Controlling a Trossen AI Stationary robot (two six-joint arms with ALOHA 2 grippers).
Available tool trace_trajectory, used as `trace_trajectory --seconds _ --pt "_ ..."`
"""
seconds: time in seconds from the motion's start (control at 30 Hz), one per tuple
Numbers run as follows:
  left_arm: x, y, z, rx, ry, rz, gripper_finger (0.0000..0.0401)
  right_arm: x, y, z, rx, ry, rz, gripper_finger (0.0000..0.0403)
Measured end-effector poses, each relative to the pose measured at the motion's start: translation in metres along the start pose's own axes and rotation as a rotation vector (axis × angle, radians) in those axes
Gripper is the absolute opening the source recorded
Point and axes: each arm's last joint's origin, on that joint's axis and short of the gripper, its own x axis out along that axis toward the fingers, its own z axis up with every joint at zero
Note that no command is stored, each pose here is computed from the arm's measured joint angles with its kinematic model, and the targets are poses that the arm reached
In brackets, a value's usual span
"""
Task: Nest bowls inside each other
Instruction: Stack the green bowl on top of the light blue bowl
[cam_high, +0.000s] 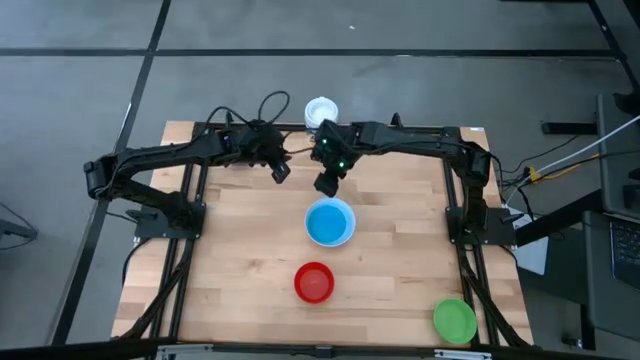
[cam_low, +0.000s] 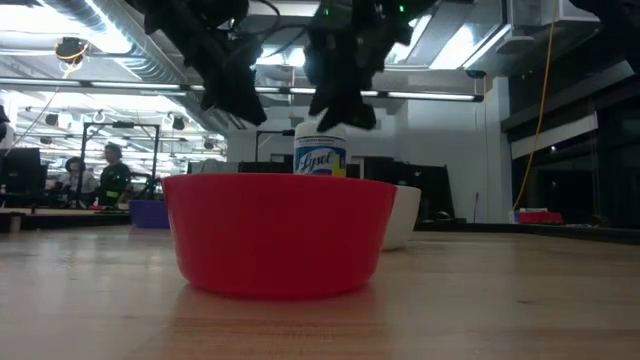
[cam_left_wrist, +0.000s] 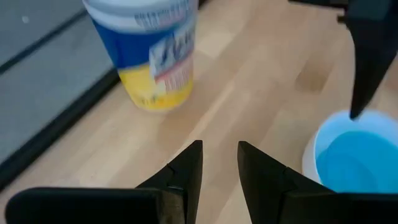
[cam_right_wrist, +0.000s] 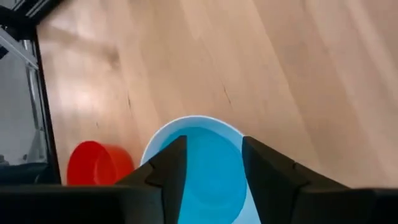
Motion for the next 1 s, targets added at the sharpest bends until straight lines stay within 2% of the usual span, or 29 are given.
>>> trace_trajectory --seconds 0.1,0.3,0.5,0.7,1.0 --pt "-0.011 0.012 0.008 -0.035 -0.075 0.02 0.0098 -0.016 0.003 0.002 -0.045 0.027 -0.069 0.0147" --pt "-0.052 0.049 0.02 -0.113 -0.209 0.128 0.0098 -0.023 -0.002 -0.02 -0.083 0.254 -0.213 0.0151" --pt "-0.1 0.072 0.019 -0.122 -0.272 0.241 0.0098 -0.024 0.01 -0.046 -0.118 0.417 -0.217 0.0169" --pt "-0.127 0.077 0.006 -0.136 -0.276 0.28 0.0098 -0.044 0.029 -0.083 -0.091 0.451 -0.183 0.0178" --pt "-0.133 0.074 0.004 -0.126 -0.285 0.223 0.0098 -0.071 0.049 -0.164 -0.024 0.458 -0.196 0.0165"
